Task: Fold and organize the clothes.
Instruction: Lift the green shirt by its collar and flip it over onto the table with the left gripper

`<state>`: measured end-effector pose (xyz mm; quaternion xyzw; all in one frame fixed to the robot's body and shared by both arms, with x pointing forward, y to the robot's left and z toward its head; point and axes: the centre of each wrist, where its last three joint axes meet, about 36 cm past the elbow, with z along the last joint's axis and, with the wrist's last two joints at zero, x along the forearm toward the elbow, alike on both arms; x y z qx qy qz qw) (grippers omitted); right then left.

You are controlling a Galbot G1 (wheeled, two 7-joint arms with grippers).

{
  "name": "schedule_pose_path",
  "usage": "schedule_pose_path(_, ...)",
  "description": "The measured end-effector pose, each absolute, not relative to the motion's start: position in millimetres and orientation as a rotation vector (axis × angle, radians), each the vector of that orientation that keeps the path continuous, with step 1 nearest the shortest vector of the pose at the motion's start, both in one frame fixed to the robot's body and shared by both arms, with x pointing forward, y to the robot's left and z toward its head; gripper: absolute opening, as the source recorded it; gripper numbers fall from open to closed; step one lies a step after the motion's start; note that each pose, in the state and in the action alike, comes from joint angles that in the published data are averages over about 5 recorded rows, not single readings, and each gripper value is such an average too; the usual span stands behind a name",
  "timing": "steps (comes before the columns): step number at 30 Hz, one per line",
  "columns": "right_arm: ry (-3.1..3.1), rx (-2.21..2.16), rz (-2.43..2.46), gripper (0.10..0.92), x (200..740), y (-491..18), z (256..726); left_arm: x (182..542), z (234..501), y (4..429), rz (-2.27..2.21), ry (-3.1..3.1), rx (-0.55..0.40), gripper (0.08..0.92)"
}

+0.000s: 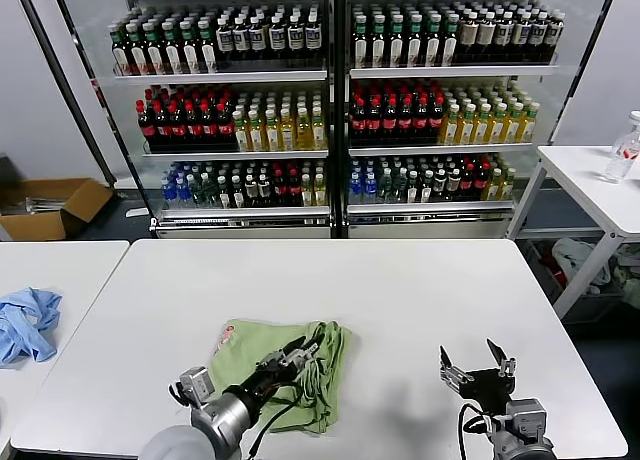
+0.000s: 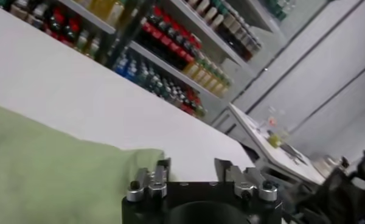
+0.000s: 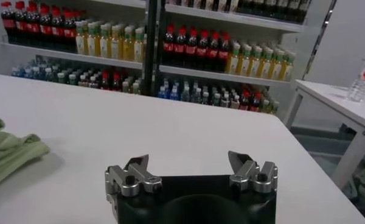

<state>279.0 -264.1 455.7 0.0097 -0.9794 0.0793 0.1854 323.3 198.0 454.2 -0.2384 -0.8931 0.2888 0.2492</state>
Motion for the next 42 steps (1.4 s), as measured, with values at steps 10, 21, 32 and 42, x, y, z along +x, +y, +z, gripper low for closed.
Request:
schedule_pose_path(10,-2.759,0.029,0.221,0.823,283.3,-263.6,452.2,330.7,435.8,250.0,0.498,-2.616,-0.352,0.801)
schedule_pose_path(21,-2.755,0.021,0.225,0.823,281.7,-265.2,452.2,346.3,396.6,286.7,0.338,-2.613,-0.166,0.823)
schedule_pose_path(32,-2.76,0.002,0.221,0.823,277.0,-267.0,456.1,341.6,382.4,283.3,0.433,-2.546,-0.24,0.646)
schedule_pose_path(42,-2.761,-0.013,0.223,0.823,273.1,-269.4,458.3,347.2,375.5,291.3,0.629,-2.481,-0.257,0.36)
